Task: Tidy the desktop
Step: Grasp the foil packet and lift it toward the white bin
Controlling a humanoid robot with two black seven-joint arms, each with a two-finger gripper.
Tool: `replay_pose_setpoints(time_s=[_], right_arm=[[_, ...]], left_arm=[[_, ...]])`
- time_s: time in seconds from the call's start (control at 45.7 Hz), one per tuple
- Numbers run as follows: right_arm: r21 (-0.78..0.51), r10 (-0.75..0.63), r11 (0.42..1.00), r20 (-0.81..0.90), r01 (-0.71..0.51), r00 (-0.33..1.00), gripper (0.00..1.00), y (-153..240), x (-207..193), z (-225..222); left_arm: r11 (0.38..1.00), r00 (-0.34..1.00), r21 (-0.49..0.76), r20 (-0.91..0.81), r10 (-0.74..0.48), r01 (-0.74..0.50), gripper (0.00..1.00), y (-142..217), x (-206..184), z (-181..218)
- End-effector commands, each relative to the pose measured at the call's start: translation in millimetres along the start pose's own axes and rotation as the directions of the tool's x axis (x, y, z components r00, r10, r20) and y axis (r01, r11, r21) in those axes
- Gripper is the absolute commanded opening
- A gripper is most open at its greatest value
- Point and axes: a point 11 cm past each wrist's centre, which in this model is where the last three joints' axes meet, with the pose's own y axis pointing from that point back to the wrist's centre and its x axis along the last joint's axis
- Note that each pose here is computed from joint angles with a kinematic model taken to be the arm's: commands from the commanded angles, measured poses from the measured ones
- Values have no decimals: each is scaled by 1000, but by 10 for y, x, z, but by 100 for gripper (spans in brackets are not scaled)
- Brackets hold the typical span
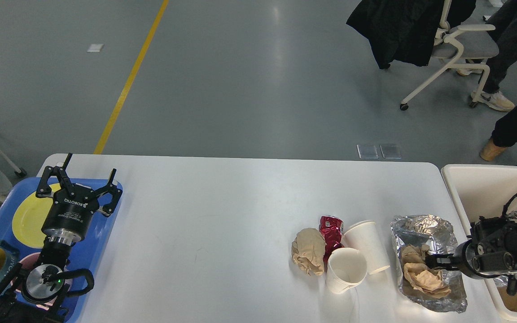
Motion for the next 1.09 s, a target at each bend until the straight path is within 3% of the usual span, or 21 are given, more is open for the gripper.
replay_pose_setpoints(time_s=[0.0,0.285,1.073], right_arm=[[-1,-3,1000,3,3,1000,63,-18,-22,6],[2,-22,1000,0,22,1000,0,-45,-104,-14],[-2,-41,999,16,41,999,0,-19,-87,-43]], left_arm=[[1000,1000,1,0,-1,1,96,-5,-5,0],[1000,1000,-2,0,-1,1,96,-5,-4,6],[1000,1000,-1,0,-1,1,96,-5,-4,4]])
